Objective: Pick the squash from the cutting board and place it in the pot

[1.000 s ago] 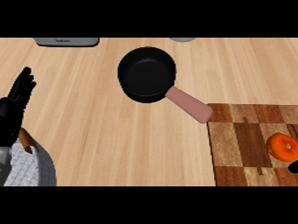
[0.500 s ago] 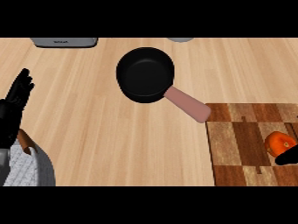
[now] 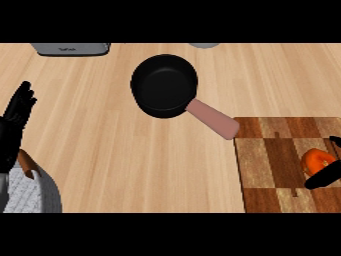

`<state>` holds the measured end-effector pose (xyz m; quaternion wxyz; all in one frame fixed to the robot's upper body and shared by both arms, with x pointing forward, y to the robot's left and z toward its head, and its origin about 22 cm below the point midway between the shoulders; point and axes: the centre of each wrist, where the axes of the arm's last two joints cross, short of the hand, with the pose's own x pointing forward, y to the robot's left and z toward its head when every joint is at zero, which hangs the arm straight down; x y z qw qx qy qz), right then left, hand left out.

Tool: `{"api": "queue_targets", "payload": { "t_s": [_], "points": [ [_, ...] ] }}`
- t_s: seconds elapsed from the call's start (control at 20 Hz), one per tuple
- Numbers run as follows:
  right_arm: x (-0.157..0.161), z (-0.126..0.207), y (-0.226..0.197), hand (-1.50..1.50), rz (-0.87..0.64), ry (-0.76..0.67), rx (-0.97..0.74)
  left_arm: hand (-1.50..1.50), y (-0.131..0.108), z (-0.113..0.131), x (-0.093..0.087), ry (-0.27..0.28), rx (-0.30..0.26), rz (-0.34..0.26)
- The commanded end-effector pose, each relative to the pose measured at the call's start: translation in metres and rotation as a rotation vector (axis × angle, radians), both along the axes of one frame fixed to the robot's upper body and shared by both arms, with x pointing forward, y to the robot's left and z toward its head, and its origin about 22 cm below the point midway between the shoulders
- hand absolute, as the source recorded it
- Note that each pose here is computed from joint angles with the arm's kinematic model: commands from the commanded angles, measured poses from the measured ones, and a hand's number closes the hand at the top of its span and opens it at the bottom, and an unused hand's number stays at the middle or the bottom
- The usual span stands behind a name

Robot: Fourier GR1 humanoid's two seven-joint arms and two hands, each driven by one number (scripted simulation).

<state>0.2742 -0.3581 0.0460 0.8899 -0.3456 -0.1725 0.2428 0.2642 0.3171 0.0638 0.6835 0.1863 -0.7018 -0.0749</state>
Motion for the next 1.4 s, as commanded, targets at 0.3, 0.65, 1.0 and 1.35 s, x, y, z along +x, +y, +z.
{"api": "queue_targets", "payload": {
  "t_s": [0.3,0.65,1.0,1.35],
  "points": [
    [0.006,-0.024,-0.008,-1.50,0.005,0.033,0.026,0.00,0.008,-0.042,-0.031,0.176,-0.014,0.046],
    [0.015,-0.038,0.011,1.50,0.106,0.001,-0.001,0.00,0.010,-0.041,-0.028,0.183,-0.020,0.049],
    [0.017,-0.032,-0.004,1.50,0.097,0.004,-0.007,0.00,0.026,-0.033,-0.032,0.170,-0.005,0.046],
    [0.057,0.039,0.256,1.50,0.604,-0.320,0.014,0.00,-0.025,-0.010,0.002,0.098,0.001,-0.141]
  ]
}}
